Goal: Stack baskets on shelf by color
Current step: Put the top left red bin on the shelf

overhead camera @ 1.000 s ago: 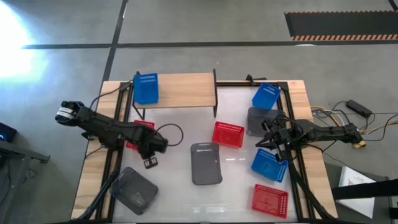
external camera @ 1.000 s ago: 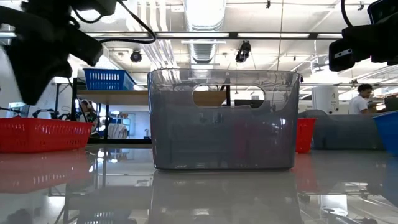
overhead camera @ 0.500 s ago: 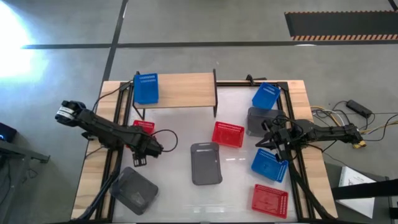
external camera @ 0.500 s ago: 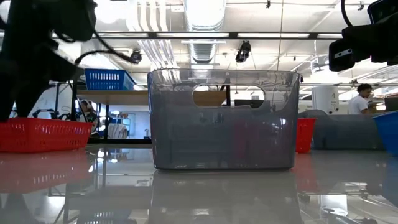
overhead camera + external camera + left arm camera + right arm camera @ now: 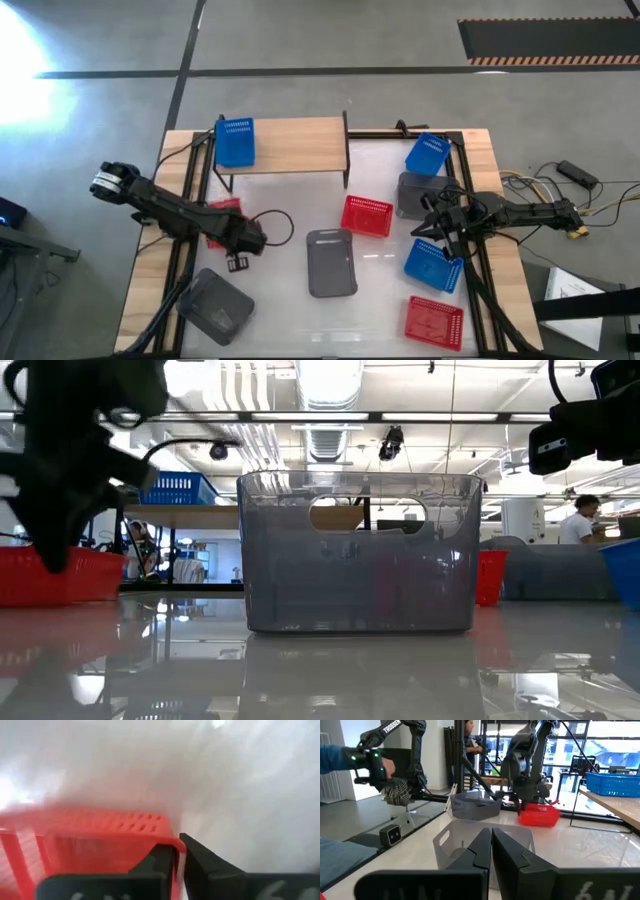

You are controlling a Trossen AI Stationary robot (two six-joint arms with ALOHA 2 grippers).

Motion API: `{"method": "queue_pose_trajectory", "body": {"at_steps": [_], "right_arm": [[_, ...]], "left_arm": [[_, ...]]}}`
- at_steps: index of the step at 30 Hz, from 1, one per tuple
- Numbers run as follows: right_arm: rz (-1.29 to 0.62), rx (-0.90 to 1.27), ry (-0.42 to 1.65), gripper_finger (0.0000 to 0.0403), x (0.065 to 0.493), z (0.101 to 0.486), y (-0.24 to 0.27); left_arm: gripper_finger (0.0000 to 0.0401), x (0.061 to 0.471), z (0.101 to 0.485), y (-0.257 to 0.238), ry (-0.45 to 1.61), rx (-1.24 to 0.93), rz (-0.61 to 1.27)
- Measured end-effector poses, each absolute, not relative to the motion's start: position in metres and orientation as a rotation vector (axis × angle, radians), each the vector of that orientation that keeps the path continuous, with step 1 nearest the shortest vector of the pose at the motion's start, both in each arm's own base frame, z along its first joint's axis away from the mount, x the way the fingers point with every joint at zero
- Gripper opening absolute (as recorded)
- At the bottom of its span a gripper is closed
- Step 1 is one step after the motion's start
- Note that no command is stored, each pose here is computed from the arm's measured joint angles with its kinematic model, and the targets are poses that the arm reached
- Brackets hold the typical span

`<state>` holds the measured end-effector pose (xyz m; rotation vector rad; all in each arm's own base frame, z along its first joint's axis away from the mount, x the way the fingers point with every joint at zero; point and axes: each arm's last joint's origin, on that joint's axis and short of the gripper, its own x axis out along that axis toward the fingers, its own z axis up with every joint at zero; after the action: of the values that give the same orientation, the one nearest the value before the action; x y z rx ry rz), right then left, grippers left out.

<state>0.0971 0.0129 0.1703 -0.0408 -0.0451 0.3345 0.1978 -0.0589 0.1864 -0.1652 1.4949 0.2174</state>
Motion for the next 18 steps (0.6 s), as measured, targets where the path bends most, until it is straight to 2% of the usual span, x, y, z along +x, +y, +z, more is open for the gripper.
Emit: {"method": "queue_pose_trajectory", "body": {"at_steps": [4,8,12,18], "right_arm": [[0.334,-0.041,-0.045,0.0009,0.097,0.17,0.013],[0.334,-0.041,-0.045,0.0009,0.097,0.17,0.013],[0.335,-0.04,-0.045,0.0009,0.097,0.17,0.013],[0.335,-0.041,-0.045,0.0009,0.097,0.17,0.013]], "left_arm": [[0.0005,0.224,0.212,-0.069,1.328,-0.277,0.089],[0.0001,0.252,0.255,-0.078,1.098,-0.285,-0.023],[0.0,0.272,0.305,-0.08,0.899,-0.133,-0.048],[0.0,0.284,0.369,-0.056,0.683,0.144,0.052]]}}
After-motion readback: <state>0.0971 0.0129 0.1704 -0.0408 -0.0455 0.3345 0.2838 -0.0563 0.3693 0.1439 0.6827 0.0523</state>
